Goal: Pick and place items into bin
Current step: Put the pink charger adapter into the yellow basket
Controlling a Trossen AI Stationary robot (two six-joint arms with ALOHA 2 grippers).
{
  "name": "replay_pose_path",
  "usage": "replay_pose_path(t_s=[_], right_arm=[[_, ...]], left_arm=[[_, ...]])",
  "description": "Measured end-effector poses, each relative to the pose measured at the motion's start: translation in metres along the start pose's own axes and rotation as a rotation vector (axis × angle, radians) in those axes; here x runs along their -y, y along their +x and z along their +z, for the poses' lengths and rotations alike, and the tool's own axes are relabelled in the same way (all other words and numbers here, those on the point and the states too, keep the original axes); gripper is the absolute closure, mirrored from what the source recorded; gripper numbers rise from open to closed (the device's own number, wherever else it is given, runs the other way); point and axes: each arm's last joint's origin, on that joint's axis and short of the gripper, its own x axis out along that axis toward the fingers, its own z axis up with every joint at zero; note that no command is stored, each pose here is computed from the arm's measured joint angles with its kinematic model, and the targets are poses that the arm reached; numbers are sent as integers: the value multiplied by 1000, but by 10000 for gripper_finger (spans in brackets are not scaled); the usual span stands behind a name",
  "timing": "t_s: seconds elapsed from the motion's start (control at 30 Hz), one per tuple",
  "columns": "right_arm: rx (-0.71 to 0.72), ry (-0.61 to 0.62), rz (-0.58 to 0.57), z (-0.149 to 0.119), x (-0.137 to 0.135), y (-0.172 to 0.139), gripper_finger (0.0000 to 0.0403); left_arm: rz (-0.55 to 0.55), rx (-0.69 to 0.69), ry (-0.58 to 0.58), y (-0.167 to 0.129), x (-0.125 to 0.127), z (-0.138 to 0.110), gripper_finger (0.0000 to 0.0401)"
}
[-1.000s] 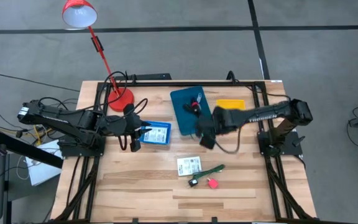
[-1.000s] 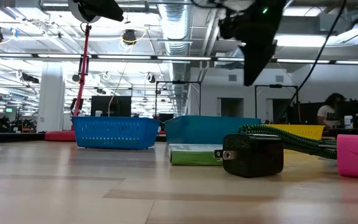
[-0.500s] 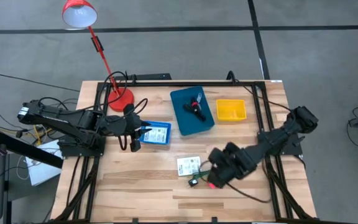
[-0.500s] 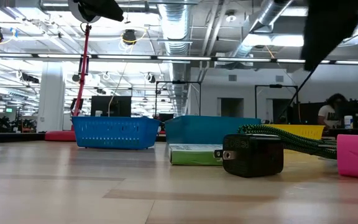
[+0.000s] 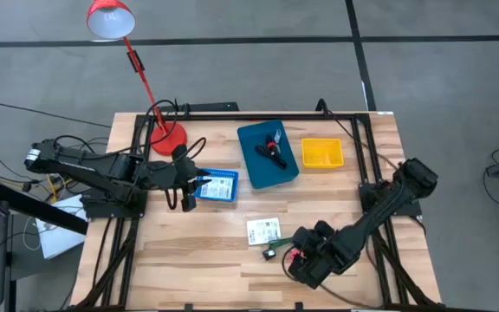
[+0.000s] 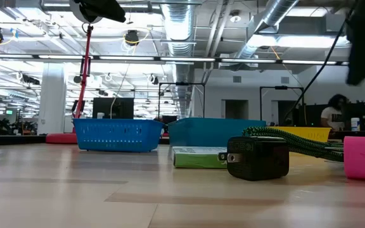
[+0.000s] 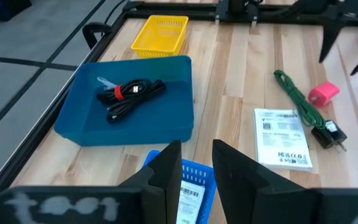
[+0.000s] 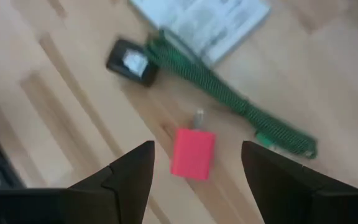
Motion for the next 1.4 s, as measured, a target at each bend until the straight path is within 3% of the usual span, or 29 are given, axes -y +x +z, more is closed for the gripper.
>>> replay_pose_path(t_s=[0.33,1.0,1.4], right_arm=[[-64,-21,-37,-20,-17,45,168],[-60,-88,-40,-14,-16,49,168],[-141,-147,-47,-20,-22,79,172]], left_arm=[[-1,5,-2,0,0,0,321],[-1,4,-2,0,0,0,321],[1,-5,2,0,0,-1,321]])
